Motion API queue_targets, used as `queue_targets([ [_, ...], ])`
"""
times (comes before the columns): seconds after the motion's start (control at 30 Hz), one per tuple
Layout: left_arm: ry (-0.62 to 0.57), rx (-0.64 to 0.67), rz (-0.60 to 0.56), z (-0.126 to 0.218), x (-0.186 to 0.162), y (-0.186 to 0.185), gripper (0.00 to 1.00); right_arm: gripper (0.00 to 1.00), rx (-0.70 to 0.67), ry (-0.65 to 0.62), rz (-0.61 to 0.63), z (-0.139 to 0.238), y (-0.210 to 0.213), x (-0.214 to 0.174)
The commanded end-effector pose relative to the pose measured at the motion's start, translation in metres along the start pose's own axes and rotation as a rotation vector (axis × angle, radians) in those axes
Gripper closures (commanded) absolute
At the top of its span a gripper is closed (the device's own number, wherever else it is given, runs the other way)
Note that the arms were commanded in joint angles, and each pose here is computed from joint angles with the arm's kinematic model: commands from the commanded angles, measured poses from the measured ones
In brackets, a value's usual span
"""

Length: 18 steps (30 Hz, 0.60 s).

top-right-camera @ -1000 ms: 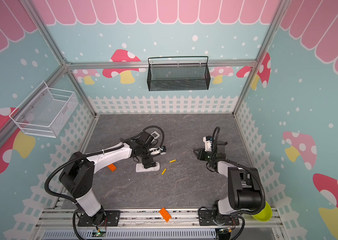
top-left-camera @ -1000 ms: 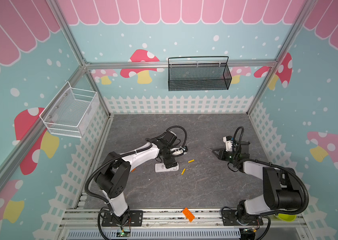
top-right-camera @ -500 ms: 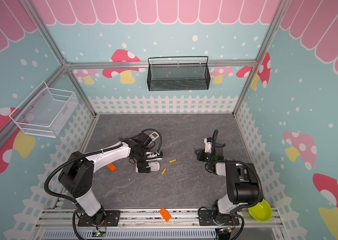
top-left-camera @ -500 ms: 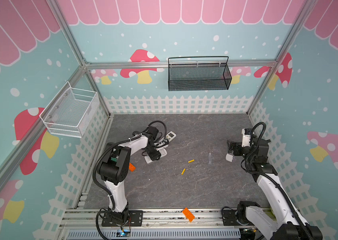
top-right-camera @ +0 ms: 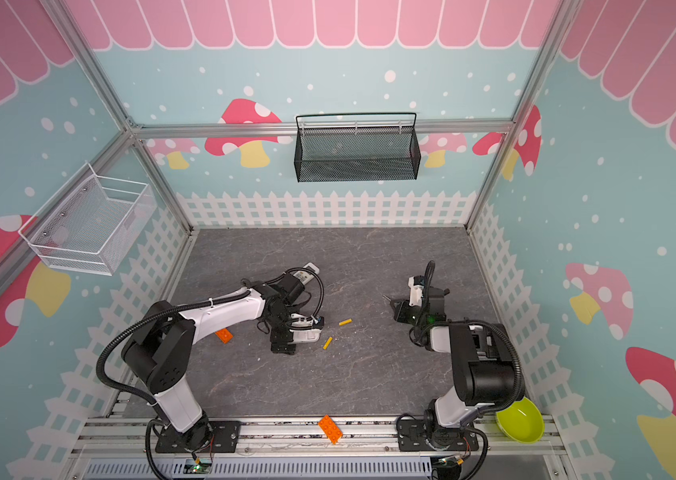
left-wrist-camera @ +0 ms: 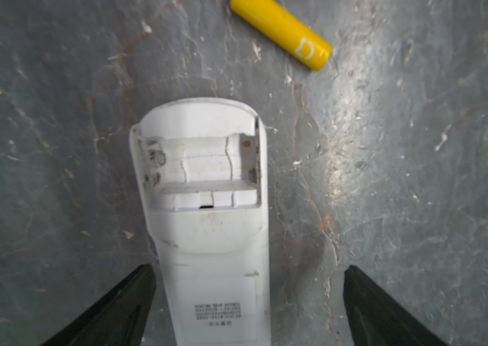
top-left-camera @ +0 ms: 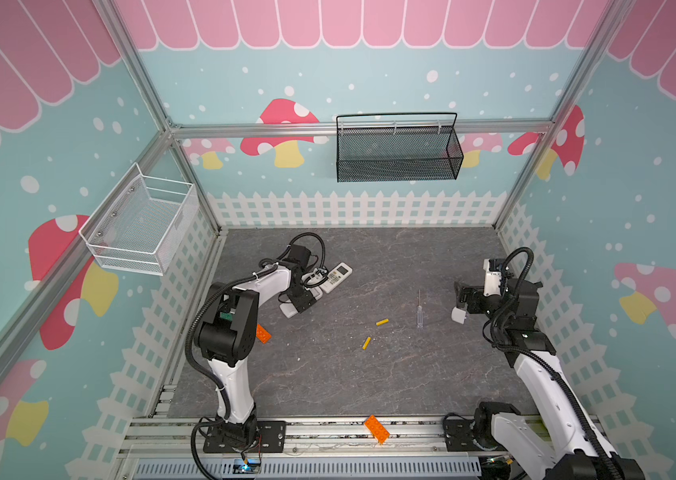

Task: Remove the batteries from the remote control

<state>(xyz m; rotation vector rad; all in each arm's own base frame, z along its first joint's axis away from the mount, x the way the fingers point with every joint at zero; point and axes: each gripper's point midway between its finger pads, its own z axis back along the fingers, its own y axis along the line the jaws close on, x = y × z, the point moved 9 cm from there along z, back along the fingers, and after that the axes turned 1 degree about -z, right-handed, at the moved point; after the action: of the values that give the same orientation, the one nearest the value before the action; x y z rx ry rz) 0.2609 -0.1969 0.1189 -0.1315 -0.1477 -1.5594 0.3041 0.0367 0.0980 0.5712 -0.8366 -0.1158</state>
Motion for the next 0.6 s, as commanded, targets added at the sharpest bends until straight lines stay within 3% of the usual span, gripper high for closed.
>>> queue_targets([
  [0.0, 0.026, -0.014, -0.050, -0.009, -0.003, -0.003, 0.01, 0.84, -0.042, 0.040, -0.005, -0.004, -0.004, -0.009],
  [0.57, 0.056, -0.010, -0.052, -0.033, -0.012, -0.007, 0.03, 0.71, -0.062, 0.055, 0.018, -0.010, -0.001, -0.007],
])
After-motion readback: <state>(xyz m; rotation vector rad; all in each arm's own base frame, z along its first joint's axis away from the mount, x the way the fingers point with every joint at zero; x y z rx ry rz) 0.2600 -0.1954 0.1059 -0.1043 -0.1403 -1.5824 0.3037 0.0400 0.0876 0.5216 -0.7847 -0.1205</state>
